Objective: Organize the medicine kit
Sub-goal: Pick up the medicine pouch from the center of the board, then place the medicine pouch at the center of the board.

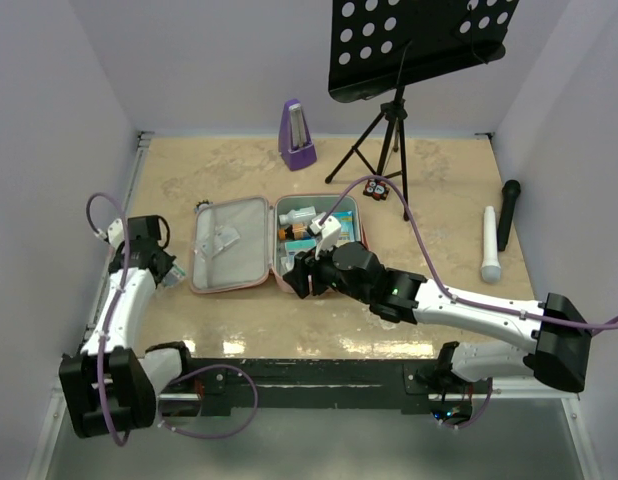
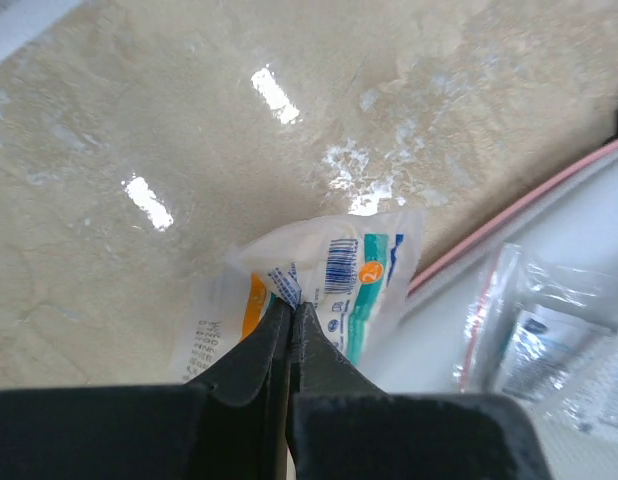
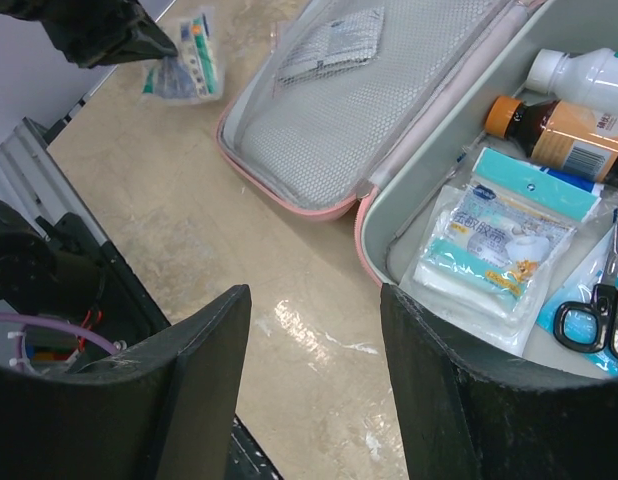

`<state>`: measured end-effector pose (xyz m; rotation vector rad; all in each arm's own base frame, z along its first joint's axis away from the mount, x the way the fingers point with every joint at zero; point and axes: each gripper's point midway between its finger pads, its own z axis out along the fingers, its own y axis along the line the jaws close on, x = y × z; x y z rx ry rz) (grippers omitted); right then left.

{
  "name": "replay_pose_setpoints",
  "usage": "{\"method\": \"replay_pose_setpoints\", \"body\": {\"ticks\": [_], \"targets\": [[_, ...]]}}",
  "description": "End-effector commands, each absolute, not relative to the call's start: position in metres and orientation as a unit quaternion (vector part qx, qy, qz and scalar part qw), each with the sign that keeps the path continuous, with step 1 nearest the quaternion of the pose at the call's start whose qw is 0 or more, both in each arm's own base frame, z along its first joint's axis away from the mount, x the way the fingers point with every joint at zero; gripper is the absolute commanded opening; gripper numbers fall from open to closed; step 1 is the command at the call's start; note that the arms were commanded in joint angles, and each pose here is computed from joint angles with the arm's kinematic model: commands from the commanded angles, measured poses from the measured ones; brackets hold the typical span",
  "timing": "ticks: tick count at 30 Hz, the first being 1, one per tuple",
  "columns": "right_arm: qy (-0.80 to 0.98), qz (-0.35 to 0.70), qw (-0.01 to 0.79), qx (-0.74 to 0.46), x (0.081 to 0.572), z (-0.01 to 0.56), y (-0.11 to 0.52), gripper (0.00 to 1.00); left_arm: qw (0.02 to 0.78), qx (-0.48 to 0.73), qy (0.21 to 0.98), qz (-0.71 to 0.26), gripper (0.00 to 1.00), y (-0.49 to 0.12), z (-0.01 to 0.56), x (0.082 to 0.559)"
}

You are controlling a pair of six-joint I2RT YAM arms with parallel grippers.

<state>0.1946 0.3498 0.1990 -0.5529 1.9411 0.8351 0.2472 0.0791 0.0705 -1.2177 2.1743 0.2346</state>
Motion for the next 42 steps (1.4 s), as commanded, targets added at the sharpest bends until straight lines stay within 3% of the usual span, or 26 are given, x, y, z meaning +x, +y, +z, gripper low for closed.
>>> {"method": "replay_pose_setpoints", "body": {"ticks": [1, 4, 7, 9, 13, 19, 30, 37, 42], "targets": [[0.783, 0.337, 0.477, -0.215, 0.202, 0.216, 0.351, 0.59, 0.403, -0.45, 0.793, 0.077, 0.0, 0.088, 0.144, 0.259], [0.782, 0.334, 0.481, -0.212, 0.205, 0.222, 0.352, 0.59, 0.462, -0.434, 0.773, 0.025, 0.0, 0.076, 0.197, 0.263], [0.781, 0.333, 0.486, -0.206, 0.208, 0.231, 0.352, 0.59, 0.48, -0.415, 0.773, -0.025, 0.0, 0.053, 0.22, 0.259], [0.78, 0.333, 0.492, -0.196, 0.209, 0.238, 0.351, 0.59, 0.489, -0.371, 0.782, -0.109, 0.0, 0.016, 0.224, 0.266], [0.789, 0.308, 0.506, -0.164, 0.216, 0.251, 0.333, 0.58, 0.456, -0.28, 0.796, -0.283, 0.0, -0.075, 0.222, 0.257], [0.784, 0.277, 0.543, -0.12, 0.222, 0.281, 0.297, 0.59, 0.395, -0.18, 0.829, -0.353, 0.0, -0.134, 0.207, 0.21], [0.793, 0.238, 0.555, -0.079, 0.225, 0.286, 0.267, 0.59, 0.284, -0.018, 0.884, -0.371, 0.0, -0.181, 0.15, 0.162], [0.803, 0.228, 0.547, -0.068, 0.226, 0.277, 0.263, 0.59, 0.223, 0.078, 0.921, -0.309, 0.0, -0.232, 0.112, 0.144], [0.806, 0.225, 0.544, -0.06, 0.225, 0.273, 0.26, 0.59, 0.241, 0.061, 0.924, -0.291, 0.28, -0.234, 0.107, 0.157]]}}
